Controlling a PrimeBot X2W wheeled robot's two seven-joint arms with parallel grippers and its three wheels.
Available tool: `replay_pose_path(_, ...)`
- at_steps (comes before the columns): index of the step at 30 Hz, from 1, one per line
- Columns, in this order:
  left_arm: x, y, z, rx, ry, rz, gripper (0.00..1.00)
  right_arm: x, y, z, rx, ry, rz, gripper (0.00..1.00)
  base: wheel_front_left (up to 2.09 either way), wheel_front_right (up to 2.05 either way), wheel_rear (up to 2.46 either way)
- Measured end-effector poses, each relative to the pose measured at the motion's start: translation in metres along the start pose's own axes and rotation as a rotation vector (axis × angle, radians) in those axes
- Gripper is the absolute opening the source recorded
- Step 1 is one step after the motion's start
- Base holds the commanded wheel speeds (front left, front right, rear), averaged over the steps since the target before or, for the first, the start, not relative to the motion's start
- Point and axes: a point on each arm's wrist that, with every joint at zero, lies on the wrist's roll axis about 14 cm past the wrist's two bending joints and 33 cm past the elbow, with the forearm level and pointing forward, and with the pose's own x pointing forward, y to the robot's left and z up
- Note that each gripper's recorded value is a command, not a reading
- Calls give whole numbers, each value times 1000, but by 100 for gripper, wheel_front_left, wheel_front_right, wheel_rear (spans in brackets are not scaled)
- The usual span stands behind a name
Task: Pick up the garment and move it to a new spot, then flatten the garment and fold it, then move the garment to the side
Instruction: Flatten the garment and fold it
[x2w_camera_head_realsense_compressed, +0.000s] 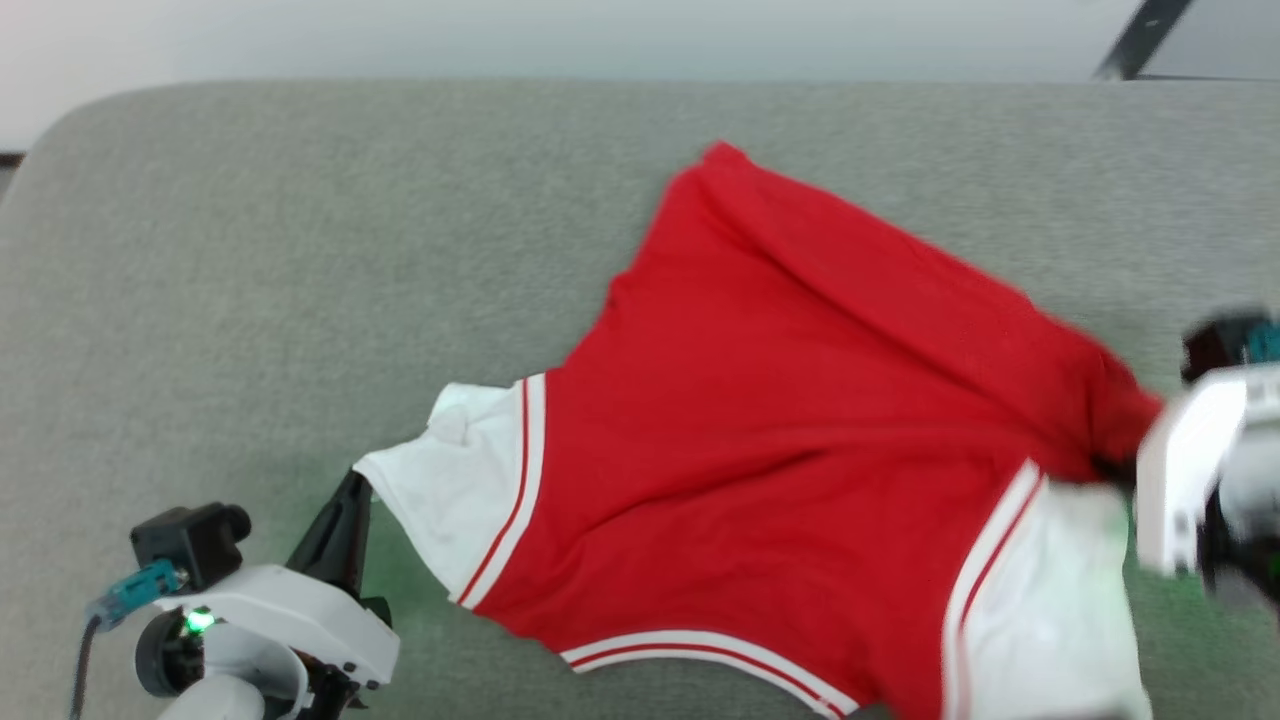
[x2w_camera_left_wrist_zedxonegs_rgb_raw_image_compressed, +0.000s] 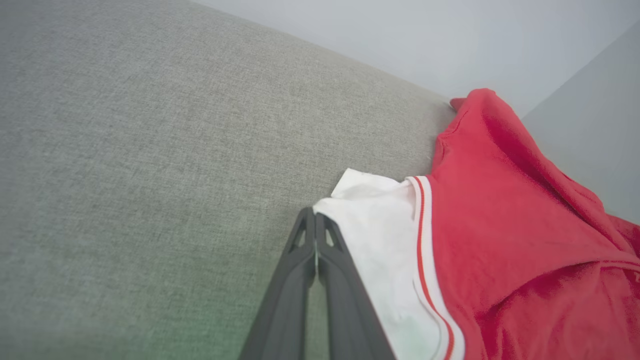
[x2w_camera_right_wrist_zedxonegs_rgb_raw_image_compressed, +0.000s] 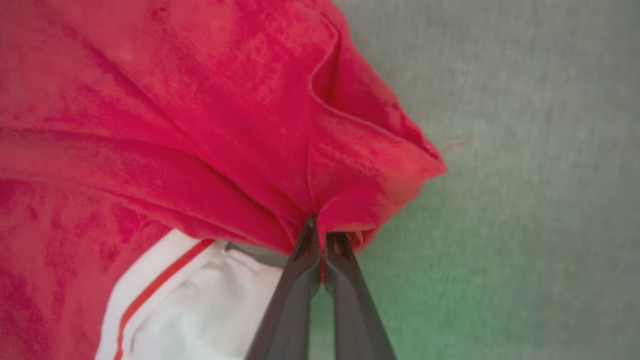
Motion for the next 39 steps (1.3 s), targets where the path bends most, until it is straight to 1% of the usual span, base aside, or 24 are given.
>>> replay_pose_path(2,1,-5,4,3,-8,-17,0,-14,-3,-22,25,11,-8,0,0,0,0)
replay_pose_path(4,2,-10,6,2,-12,-29,0,-24,3,-41,65,22,3,0,0,0,0)
replay_pose_path(7,5,-18,8,3,-14,-53,0,-36,7,-58,95,30,-15,0,0,0,0)
replay_pose_path(10,7,-22,7,2,-9,-63,0,-39,8,-63,111,34,-34,0,0,0,0)
replay_pose_path(12,9,-23,8,0,-8,-66,0,-38,6,-64,98,45,-57,0,0,0,0)
replay_pose_path(14,9,-24,8,-3,-7,-66,0,-34,6,-67,116,62,-61,0,0,0,0)
replay_pose_path(15,9,-24,8,-5,-7,-65,0,-33,4,-68,108,78,-72,3,0,0,0)
replay_pose_path(16,8,-24,6,-6,-4,-63,0,-31,3,-69,107,93,-78,43,0,0,0)
replay_pose_path(17,8,-23,6,-7,-2,-62,0,-29,1,-70,113,102,-83,100,0,0,0)
replay_pose_path(22,4,-25,8,-9,-8,-65,0,-33,-7,-69,92,143,-122,100,0,0,0)
replay_pose_path(24,0,-25,10,-10,-15,-64,0,-40,-5,-65,92,146,-113,100,0,0,0)
replay_pose_path(28,-6,-23,12,-8,-24,-57,0,-64,-4,-49,81,100,-104,100,0,0,0)
replay_pose_path(31,-10,-24,14,-7,-29,-59,0,-91,-8,-23,75,-13,-116,100,0,0,0)
replay_pose_path(33,-12,-24,15,-9,-33,-60,0,-108,-7,-2,62,-114,-116,100,0,0,0)
replay_pose_path(34,-12,-25,16,-10,-37,-61,0,-116,-3,13,56,-192,-105,100,0,0,0)
replay_pose_path(37,-13,-28,19,-12,-44,-69,0,-146,7,70,38,-490,-87,100,0,0,0)
replay_pose_path(39,-14,-28,19,-13,-45,-69,0,-160,23,98,-21,-658,-60,100,0,0,0)
